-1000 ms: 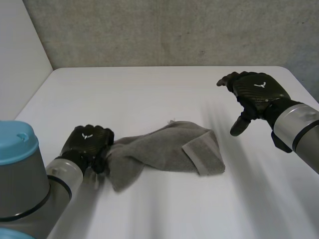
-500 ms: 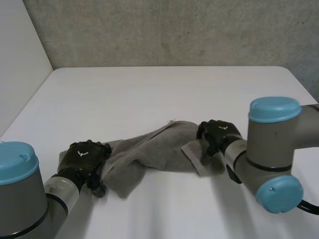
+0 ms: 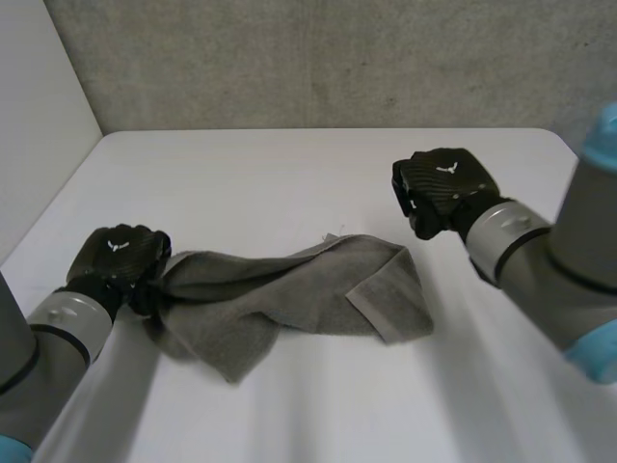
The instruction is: Fold the towel.
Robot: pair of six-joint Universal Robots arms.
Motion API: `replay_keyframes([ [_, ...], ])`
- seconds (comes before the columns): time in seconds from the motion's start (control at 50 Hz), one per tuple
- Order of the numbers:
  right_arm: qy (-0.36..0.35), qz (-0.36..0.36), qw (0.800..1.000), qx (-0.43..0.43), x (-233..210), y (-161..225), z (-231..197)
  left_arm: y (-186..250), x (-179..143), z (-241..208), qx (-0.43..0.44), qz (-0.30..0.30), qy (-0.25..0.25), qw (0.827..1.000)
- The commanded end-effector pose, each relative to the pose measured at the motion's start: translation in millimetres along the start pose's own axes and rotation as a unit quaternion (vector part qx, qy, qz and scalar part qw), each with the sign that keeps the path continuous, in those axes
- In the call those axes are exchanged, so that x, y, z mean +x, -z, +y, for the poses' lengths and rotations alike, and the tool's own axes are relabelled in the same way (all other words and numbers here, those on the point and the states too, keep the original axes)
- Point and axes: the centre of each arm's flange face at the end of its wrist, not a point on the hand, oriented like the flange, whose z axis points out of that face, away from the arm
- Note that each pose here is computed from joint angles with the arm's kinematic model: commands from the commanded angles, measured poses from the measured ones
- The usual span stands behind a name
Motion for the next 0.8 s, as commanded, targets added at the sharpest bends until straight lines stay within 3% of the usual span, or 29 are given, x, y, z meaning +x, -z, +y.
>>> replay_keyframes([
  [0.02, -0.016, -0.041, 0.997, -0.057, -2, 11, 13, -6, -6, -3, 0.005, 0.024, 0.005, 1.0],
  [0.16, -0.087, -0.015, 0.993, -0.072, -16, 5, 57, -8, -7, -1, 0.002, 0.024, 0.009, 1.0],
  [0.32, -0.062, -0.038, 0.993, -0.096, -63, -6, 93, -7, -7, 0, 0.0, 0.025, 0.01, 1.0],
  [0.54, -0.055, -0.024, 0.992, -0.112, -70, -32, 113, -6, -5, 4, -0.004, 0.028, 0.011, 1.0],
  [0.72, -0.053, -0.002, 0.995, -0.079, -59, -31, 92, -9, -8, -1, 0.005, 0.022, 0.01, 1.0],
  [0.8, -0.051, 0.009, 0.999, 0.005, -37, -15, 30, -15, -21, -16, 0.027, 0.003, 0.009, 1.0],
])
